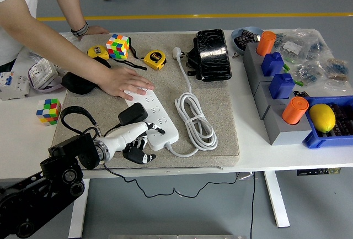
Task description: Put the plug near the board,insert it into the board,press the button,pull the plug out
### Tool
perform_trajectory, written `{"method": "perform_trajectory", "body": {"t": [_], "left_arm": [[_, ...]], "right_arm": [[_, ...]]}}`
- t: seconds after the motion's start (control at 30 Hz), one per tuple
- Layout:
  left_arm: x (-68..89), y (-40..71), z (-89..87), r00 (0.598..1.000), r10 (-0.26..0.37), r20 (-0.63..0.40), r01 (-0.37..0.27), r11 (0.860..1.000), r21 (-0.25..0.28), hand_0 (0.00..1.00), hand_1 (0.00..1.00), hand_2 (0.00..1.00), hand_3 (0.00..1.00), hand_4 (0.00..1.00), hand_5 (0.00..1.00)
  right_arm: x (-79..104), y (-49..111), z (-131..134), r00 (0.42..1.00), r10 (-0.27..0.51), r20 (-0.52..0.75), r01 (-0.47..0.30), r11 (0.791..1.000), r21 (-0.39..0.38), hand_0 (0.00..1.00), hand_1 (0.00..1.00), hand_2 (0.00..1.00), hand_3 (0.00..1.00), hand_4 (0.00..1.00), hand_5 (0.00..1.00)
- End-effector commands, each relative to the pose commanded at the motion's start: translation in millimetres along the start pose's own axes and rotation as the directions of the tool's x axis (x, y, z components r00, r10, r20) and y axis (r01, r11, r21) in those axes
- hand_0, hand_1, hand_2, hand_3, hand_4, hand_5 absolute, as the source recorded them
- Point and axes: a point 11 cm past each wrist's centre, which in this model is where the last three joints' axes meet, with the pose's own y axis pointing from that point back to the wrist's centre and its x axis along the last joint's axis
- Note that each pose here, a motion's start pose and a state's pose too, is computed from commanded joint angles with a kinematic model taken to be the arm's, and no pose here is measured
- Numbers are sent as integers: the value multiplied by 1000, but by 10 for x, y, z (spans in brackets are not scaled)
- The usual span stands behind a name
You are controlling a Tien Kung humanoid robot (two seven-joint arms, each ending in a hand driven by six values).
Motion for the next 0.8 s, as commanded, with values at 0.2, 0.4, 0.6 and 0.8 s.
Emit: {"method": "perform_trajectory", "body": {"t": [0.2, 0.4, 0.6, 0.8], "left_arm": [[50, 33, 49, 999, 26, -41, -28, 999, -46, 55, 92, 155, 792, 785, 2], [231, 100, 120, 961, 88, -262, -142, 971, -191, 104, 116, 193, 660, 709, 10], [487, 161, 94, 880, 245, -407, -373, 887, -272, 201, 201, 331, 585, 840, 158], [640, 240, 10, 826, 410, -388, -531, 798, -287, 443, 569, 567, 561, 865, 258]], "right_arm": [[-8, 0, -5, 1000, -1, 1, 1, 1000, 3, 494, 586, 541, 508, 842, 367], [3, 1, 6, 1000, 1, -3, -1, 1000, 0, 494, 586, 541, 508, 842, 367], [-12, 1, 6, 1000, -2, -2, 2, 1000, 0, 496, 586, 541, 508, 843, 367], [-8, 1, 11, 1000, -1, -3, 1, 1000, 0, 494, 586, 541, 507, 843, 367]]}}
